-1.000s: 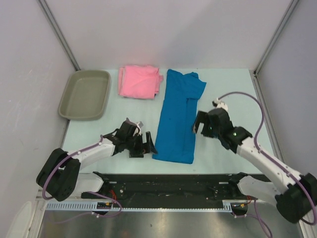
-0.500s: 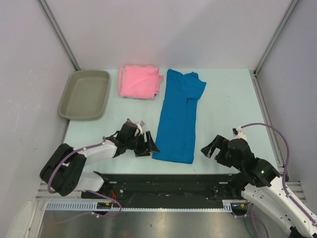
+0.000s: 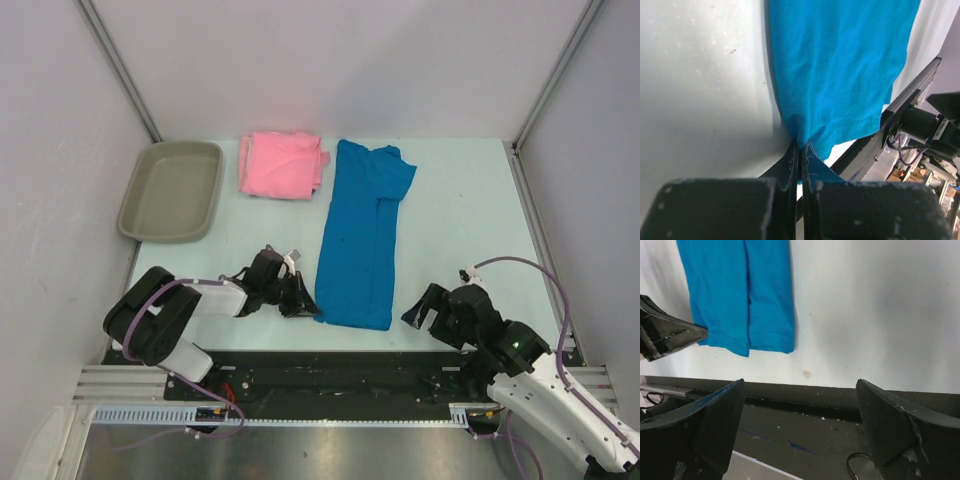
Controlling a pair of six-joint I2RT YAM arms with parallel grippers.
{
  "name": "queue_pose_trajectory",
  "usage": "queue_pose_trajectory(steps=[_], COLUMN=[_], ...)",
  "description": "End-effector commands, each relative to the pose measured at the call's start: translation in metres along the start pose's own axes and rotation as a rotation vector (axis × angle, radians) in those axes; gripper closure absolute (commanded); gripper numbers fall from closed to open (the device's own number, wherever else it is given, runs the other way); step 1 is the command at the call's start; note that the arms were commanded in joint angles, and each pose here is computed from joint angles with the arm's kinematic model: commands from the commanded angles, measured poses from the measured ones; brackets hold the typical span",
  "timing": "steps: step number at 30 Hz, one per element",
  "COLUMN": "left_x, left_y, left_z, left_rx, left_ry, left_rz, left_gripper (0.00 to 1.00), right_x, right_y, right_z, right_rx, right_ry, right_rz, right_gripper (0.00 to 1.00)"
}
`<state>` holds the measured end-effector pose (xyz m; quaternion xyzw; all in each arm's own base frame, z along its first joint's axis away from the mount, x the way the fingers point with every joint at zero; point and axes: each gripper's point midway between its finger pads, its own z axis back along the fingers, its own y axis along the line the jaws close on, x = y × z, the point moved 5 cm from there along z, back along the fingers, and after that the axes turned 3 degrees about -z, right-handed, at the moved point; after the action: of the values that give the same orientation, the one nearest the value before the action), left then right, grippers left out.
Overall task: Fold and stack the t-shirts
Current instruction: Fold the tshirt
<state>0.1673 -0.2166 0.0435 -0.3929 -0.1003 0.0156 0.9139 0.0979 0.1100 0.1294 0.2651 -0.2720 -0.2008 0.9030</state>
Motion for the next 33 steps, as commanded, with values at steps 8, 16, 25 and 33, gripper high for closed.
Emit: queue_pose_trajectory(steps=[8, 16, 25, 33], left_x=[-0.023, -0.032, -0.037, -0.038], left_y=[0.033, 0.037, 0.040, 0.039], left_z=[0.001, 0.008, 0.009, 0.010], left_rx=[0.145, 0.156, 0.147, 0.140], left_ry=[0.043, 0.036, 0.030, 0.032], left_rz=[0.021, 0.022, 0.036, 0.033], left_gripper=[1.00, 1.00, 1.00, 1.00], right_x=[-0.025, -0.033, -0.042, -0.056], right_y=[-0.006, -0.009, -0.010, -0.013], right_z=[-0.041, -0.065, -0.080, -0.096], right_rx=[0.037, 0.050, 0.058, 0.029], right_ry=[0.080, 0.071, 0.104, 0.136], right_rz=[-0.075, -0.121, -0.131, -0.118], right_gripper=[0.09, 0.21, 0.33, 0.41])
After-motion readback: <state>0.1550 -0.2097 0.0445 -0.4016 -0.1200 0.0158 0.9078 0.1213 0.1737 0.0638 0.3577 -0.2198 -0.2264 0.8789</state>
